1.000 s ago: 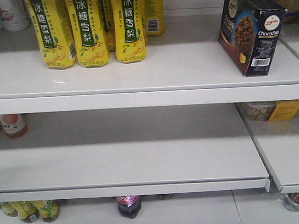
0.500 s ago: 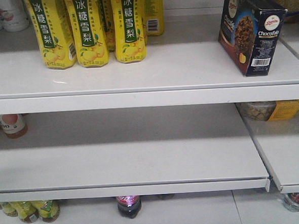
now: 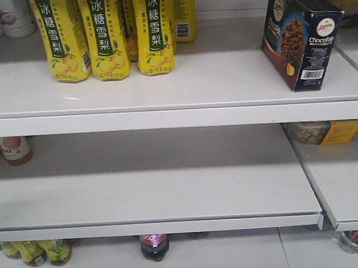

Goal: Left arm holds basket, right arm returns cookies

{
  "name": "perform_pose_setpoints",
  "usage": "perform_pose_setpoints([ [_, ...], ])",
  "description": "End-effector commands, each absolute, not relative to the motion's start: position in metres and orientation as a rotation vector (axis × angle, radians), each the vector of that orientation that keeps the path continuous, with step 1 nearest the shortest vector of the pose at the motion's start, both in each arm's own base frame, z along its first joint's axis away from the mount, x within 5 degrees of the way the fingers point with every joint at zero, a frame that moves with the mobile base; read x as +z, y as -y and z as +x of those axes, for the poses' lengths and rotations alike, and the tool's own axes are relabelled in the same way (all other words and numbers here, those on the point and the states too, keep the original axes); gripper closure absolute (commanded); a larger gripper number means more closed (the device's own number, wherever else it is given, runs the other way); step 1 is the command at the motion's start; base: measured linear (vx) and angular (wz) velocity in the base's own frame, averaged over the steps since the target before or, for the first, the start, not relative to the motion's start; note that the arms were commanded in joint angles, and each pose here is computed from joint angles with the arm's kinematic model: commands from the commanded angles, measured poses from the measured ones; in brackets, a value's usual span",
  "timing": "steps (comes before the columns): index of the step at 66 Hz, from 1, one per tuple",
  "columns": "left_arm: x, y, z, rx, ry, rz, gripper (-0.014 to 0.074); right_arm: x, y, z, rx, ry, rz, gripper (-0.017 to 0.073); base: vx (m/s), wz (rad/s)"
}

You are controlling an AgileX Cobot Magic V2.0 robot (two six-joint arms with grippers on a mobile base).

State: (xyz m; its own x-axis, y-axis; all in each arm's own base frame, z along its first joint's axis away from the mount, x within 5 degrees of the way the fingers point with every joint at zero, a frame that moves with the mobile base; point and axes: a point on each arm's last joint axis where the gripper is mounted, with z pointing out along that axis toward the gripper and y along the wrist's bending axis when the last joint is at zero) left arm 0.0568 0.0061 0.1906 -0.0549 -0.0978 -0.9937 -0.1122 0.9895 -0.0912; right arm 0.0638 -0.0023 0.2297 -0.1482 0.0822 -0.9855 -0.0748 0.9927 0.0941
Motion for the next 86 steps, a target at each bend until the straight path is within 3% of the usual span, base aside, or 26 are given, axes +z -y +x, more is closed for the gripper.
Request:
perform_pose_setpoints([
  [1,0.212,-0.006,0.054,0.029,-1.471,-0.135,0.0596,0.242,0.0,0.064,0.134,-1.66,-0.043,0.0566,0.0,0.0],
  [35,0.211,-0.006,0.054,0.029,-1.473,-0.136,0.0596,0.235,0.003,0.064,0.035,-1.591,0.012,0.0566,0.0,0.0],
  [48,0.211,-0.006,0.054,0.029,-1.474,-0.136,0.0596,0.218,0.001,0.066,0.069,-1.614,0.069,0.0566,0.0,0.0],
  [70,0.212,-0.006,0.054,0.029,-1.473,-0.136,0.0596,0.216,-0.001,0.062,-0.041,-1.569,-0.072,0.0566,0.0,0.0],
  [86,0.211,-0.006,0.054,0.029,-1.476,-0.136,0.0596,0.201,0.001,0.056,-0.025,-1.476,-0.011,0.0566,0.0,0.0],
])
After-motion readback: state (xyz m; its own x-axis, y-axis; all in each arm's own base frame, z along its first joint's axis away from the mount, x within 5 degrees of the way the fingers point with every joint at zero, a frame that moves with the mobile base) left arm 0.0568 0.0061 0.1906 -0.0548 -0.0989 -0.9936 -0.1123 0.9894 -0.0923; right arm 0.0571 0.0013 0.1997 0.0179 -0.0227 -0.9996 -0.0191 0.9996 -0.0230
